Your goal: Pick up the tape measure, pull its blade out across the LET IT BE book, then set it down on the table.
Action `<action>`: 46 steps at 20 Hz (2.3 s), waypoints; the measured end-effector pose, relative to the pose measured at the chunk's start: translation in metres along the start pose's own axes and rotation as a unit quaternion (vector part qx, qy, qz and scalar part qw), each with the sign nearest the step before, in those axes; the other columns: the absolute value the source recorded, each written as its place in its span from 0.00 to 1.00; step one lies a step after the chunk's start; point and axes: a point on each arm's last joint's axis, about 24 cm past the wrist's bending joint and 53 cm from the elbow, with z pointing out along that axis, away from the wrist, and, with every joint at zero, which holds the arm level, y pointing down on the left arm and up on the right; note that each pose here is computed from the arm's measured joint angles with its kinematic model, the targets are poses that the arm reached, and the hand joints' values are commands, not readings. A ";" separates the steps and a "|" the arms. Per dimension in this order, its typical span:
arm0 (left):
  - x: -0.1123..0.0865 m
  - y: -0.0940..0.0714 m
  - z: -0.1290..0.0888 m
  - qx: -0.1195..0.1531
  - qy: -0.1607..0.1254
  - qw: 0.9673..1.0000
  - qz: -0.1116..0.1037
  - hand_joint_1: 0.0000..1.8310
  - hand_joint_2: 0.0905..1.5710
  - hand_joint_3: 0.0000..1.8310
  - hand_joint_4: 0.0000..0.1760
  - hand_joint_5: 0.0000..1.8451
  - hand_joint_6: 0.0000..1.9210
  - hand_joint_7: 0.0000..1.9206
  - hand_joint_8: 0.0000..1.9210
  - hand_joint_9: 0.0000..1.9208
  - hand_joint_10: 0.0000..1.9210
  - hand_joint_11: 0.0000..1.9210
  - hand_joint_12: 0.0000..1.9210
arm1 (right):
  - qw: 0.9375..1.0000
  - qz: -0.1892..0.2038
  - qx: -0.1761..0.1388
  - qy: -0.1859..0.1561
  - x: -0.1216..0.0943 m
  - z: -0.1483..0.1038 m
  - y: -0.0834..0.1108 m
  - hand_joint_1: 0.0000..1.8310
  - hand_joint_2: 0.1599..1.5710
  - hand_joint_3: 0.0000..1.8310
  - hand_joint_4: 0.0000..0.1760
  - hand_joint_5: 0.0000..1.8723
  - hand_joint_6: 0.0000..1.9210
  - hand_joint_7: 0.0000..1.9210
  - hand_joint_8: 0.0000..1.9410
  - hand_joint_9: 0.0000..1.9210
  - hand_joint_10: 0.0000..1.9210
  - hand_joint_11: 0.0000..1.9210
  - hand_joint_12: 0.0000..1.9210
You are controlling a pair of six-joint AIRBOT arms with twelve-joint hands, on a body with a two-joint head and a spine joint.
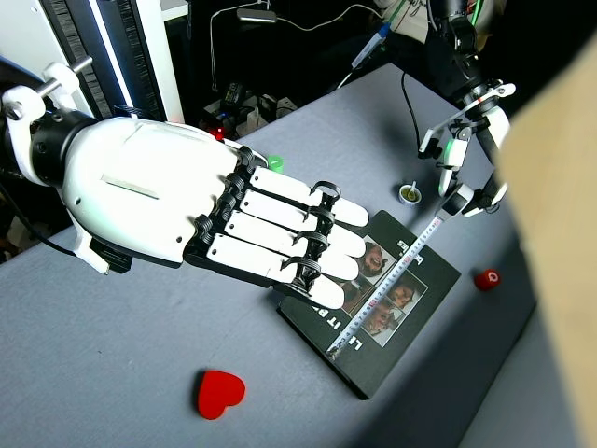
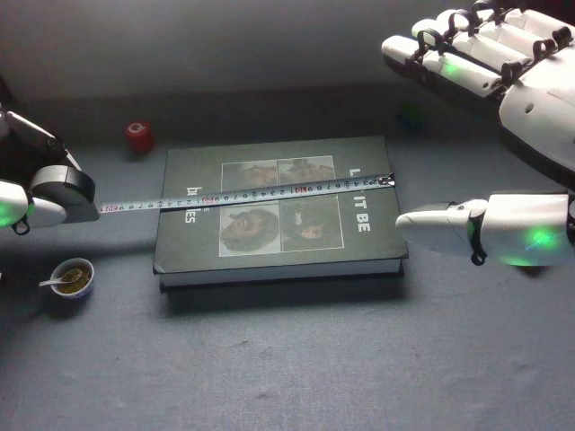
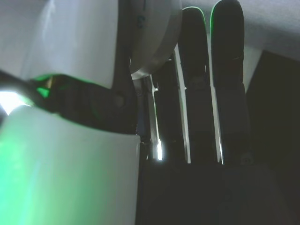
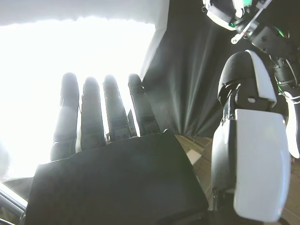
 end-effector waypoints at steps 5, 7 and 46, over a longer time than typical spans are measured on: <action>0.006 -0.001 -0.001 0.000 0.004 1.000 -0.005 0.76 0.66 0.00 0.00 0.57 0.37 0.60 0.39 0.48 0.61 0.43 0.50 | 1.000 0.000 0.000 0.000 0.000 0.000 0.000 0.12 0.59 0.00 0.27 0.00 0.00 0.00 0.00 0.00 0.00 0.00 0.17; 0.010 -0.006 -0.003 0.002 0.009 1.000 -0.006 0.76 0.66 0.00 0.00 0.57 0.37 0.60 0.40 0.48 0.61 0.43 0.50 | 1.000 0.000 0.000 0.000 0.000 0.000 0.000 0.12 0.59 0.00 0.27 0.00 0.00 0.00 0.00 0.00 0.00 0.00 0.17; 0.113 -0.022 -0.100 0.016 0.092 0.995 -0.045 0.76 0.65 0.00 0.00 0.58 0.36 0.63 0.34 0.50 0.57 0.44 0.47 | 1.000 -0.003 -0.001 0.001 0.001 0.000 0.000 0.13 0.58 0.00 0.27 0.00 0.00 0.00 0.00 0.00 0.00 0.00 0.14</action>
